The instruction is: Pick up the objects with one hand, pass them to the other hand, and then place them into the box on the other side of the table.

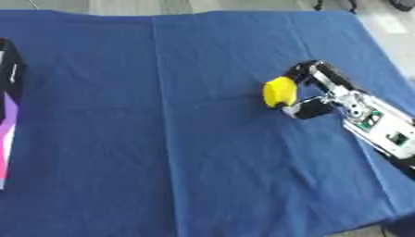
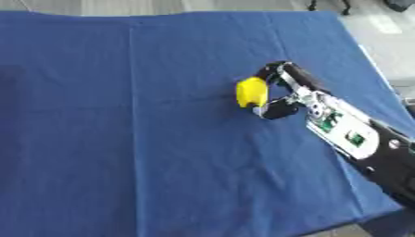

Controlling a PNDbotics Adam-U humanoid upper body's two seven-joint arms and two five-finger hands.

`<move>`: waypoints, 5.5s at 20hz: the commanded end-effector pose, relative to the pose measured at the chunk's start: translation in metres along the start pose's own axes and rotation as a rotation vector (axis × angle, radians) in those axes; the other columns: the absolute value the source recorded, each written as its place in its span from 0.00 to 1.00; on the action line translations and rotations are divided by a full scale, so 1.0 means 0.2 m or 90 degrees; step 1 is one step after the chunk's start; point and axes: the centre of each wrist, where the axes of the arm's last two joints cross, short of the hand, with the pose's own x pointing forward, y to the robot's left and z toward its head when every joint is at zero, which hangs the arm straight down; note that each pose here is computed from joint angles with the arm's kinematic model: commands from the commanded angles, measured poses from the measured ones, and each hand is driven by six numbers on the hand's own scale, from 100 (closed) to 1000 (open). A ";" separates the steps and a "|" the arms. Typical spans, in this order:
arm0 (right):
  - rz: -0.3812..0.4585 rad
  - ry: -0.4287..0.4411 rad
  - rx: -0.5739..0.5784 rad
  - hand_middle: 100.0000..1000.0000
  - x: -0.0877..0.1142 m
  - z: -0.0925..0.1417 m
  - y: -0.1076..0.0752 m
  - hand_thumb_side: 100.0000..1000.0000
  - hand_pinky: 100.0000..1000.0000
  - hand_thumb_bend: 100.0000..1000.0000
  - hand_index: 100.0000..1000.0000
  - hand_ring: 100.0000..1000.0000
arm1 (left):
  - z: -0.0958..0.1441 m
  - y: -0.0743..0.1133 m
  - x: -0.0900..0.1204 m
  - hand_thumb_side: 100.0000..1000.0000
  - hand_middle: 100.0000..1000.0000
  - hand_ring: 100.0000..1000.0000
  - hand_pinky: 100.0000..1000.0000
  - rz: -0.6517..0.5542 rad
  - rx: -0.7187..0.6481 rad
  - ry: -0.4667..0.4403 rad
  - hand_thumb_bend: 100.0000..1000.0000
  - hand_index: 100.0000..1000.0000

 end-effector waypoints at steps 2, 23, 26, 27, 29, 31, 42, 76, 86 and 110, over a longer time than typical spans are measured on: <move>-0.009 -0.017 -0.024 0.42 0.03 0.00 -0.03 0.00 0.69 0.25 0.56 0.62 | 0.02 0.05 0.03 0.29 0.60 0.68 1.00 -0.024 0.018 -0.006 0.00 0.69; -0.178 -0.226 -0.070 0.45 0.24 -0.07 -0.13 0.00 0.60 0.11 0.54 0.57 | -0.06 0.02 0.09 0.30 0.64 0.68 1.00 0.007 -0.017 -0.055 0.00 0.73; -0.211 -0.268 -0.077 0.45 0.29 -0.09 -0.10 0.00 0.58 0.10 0.54 0.56 | -0.10 0.03 0.15 0.31 0.64 0.68 1.00 0.009 -0.019 -0.073 0.00 0.73; -0.225 -0.278 -0.078 0.45 0.30 -0.09 -0.09 0.00 0.58 0.09 0.55 0.56 | -0.11 0.04 0.17 0.32 0.64 0.68 1.00 0.012 -0.019 -0.077 0.00 0.73; -0.249 -0.298 -0.080 0.45 0.34 -0.10 -0.06 0.00 0.58 0.09 0.55 0.56 | -0.14 0.05 0.21 0.33 0.64 0.68 1.00 0.016 -0.017 -0.086 0.00 0.73; -0.262 -0.320 -0.076 0.46 0.38 -0.11 -0.03 0.00 0.58 0.09 0.55 0.56 | -0.18 0.07 0.26 0.34 0.64 0.68 1.00 0.013 -0.015 -0.103 0.00 0.73; -0.304 -0.327 -0.100 0.47 0.56 -0.12 0.14 0.00 0.56 0.09 0.56 0.55 | -0.37 0.01 0.55 0.23 0.67 0.71 1.00 -0.060 -0.094 -0.194 0.00 0.75; -0.280 -0.389 -0.052 0.47 0.73 -0.10 0.29 0.00 0.56 0.12 0.56 0.55 | -0.71 -0.37 0.65 0.27 0.73 0.83 1.00 -0.346 -0.426 -0.065 0.04 0.84; -0.271 -0.405 -0.039 0.47 0.74 -0.08 0.32 0.00 0.56 0.13 0.55 0.55 | -0.70 -0.34 0.65 0.20 0.73 0.83 1.00 -0.368 -0.370 -0.018 0.08 0.85; -0.291 -0.458 -0.030 0.47 0.77 -0.08 0.34 0.00 0.56 0.13 0.55 0.55 | -0.83 -0.44 0.50 0.21 0.72 0.82 1.00 -0.362 -0.367 0.046 0.10 0.88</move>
